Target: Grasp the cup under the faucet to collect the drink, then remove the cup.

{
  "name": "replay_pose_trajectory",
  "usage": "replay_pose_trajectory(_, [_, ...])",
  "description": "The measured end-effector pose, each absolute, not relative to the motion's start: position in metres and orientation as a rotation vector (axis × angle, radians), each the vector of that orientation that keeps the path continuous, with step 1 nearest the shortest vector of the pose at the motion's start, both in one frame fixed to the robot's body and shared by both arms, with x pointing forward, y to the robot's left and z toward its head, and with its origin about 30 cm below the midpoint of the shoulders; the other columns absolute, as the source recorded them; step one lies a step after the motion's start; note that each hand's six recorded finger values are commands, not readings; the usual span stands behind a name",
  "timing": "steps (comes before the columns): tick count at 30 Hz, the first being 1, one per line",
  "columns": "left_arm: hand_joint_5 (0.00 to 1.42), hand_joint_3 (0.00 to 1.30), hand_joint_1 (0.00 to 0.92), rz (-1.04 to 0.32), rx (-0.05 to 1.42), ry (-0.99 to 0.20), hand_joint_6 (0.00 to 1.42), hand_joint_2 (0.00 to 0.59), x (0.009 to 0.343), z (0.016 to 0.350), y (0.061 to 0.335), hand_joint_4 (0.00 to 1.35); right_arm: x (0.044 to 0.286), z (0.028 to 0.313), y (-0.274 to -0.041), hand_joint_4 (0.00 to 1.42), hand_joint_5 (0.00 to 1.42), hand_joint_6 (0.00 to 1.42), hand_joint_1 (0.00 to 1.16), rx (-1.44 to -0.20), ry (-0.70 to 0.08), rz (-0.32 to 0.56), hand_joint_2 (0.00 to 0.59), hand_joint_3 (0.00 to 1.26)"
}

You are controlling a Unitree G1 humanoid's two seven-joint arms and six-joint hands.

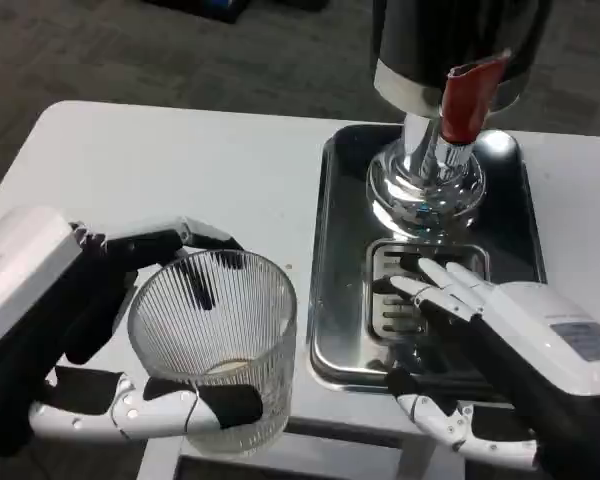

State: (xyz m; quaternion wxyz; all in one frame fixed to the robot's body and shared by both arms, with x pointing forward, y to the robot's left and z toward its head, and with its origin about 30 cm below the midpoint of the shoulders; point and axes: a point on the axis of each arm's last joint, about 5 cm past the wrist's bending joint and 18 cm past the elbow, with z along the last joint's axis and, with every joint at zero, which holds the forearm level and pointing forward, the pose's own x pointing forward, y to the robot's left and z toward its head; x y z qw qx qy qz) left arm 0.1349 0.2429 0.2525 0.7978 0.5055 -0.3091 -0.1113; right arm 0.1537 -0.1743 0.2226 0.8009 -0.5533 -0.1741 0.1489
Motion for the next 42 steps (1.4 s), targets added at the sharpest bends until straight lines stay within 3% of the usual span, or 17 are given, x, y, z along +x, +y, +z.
replay_pose_trajectory(21, [1.39, 0.98, 0.406, -0.244, 1.069, -0.680, 1.42, 0.108, 0.151, 0.249, 0.235, 1.15, 0.152, 0.223, -0.188, 0.00, 0.00, 0.06, 0.40, -1.177, -0.300, 0.229, 0.476, 0.14])
replay_pose_trajectory(42, [1.39, 0.98, 0.406, -0.202, 1.076, -0.698, 1.42, 0.108, 0.212, 0.239, 0.207, 1.15, 0.143, 0.226, -0.207, 0.00, 0.00, 0.06, 0.40, -1.175, -0.235, 0.127, 0.476, 0.08])
